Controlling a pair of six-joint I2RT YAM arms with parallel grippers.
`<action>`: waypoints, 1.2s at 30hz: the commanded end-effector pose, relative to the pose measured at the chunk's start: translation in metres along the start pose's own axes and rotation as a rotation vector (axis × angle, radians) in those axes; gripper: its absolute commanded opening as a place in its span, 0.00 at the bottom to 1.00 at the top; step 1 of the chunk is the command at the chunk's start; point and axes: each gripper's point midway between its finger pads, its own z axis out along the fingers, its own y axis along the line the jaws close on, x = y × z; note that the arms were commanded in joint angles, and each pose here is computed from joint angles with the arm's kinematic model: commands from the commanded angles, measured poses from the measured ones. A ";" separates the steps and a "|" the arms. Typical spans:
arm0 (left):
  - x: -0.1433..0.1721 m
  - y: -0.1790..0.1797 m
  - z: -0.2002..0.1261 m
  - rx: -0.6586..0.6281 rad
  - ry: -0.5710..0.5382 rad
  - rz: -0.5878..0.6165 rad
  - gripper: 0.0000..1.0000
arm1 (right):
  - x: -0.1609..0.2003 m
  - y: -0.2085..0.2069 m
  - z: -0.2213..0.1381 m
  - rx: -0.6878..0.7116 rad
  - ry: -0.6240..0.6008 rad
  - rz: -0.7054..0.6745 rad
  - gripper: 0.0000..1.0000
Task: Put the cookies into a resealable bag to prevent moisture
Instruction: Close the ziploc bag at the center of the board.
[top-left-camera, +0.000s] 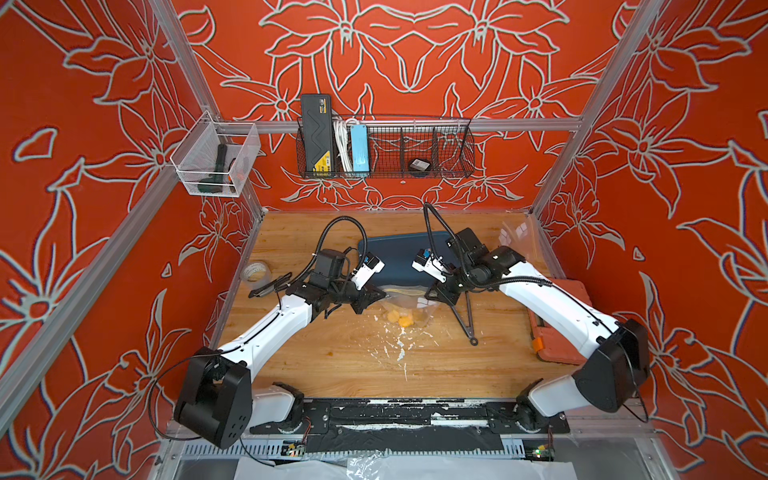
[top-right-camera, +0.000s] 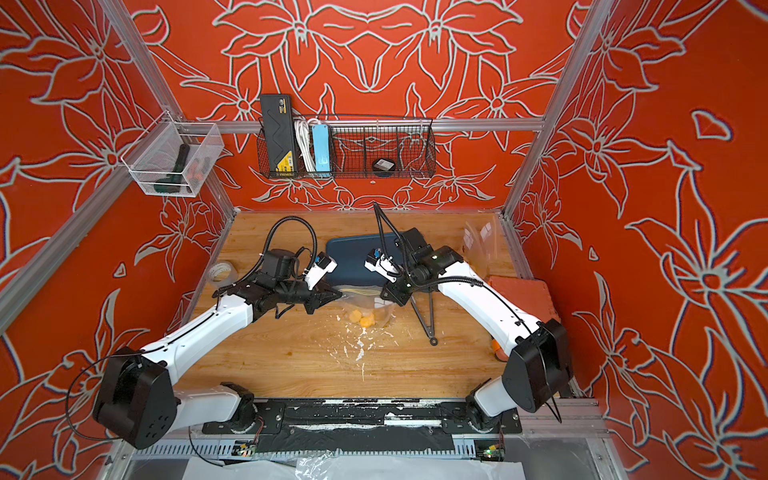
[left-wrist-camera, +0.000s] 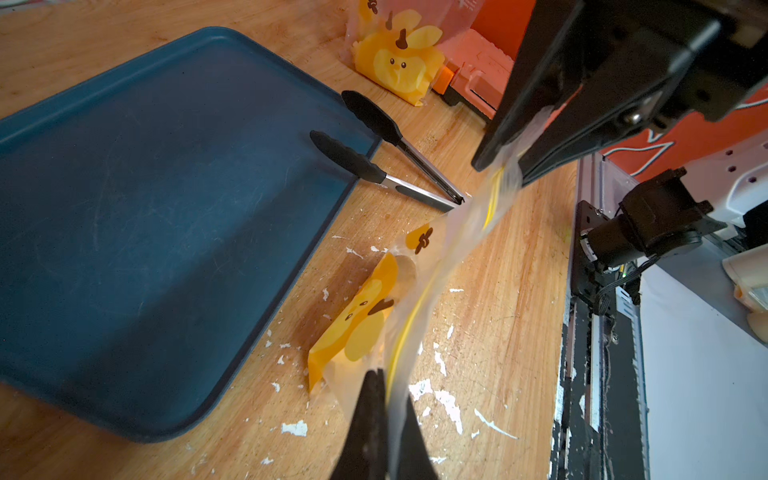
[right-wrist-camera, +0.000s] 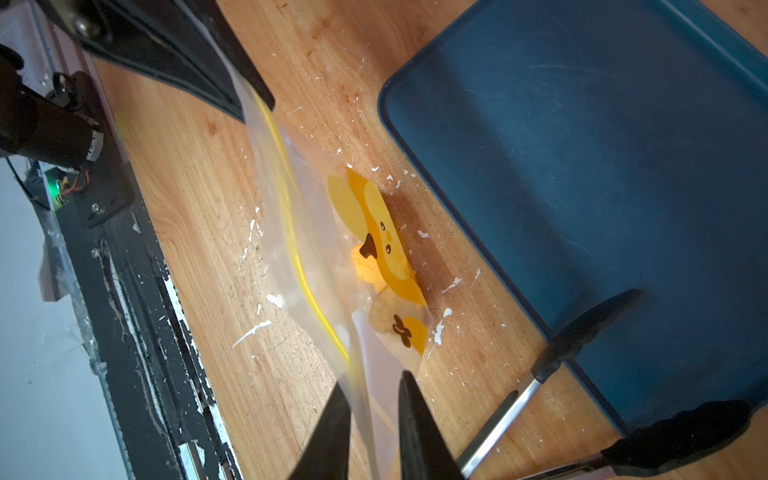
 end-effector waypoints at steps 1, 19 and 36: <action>-0.004 -0.003 0.000 0.026 -0.014 0.026 0.00 | -0.007 0.003 -0.001 -0.014 -0.006 -0.024 0.10; -0.003 -0.005 0.001 0.045 -0.014 0.022 0.00 | -0.022 0.010 0.011 -0.064 -0.038 -0.037 0.18; -0.003 -0.010 0.000 0.072 -0.017 0.032 0.00 | -0.032 0.018 0.021 -0.099 -0.051 -0.054 0.07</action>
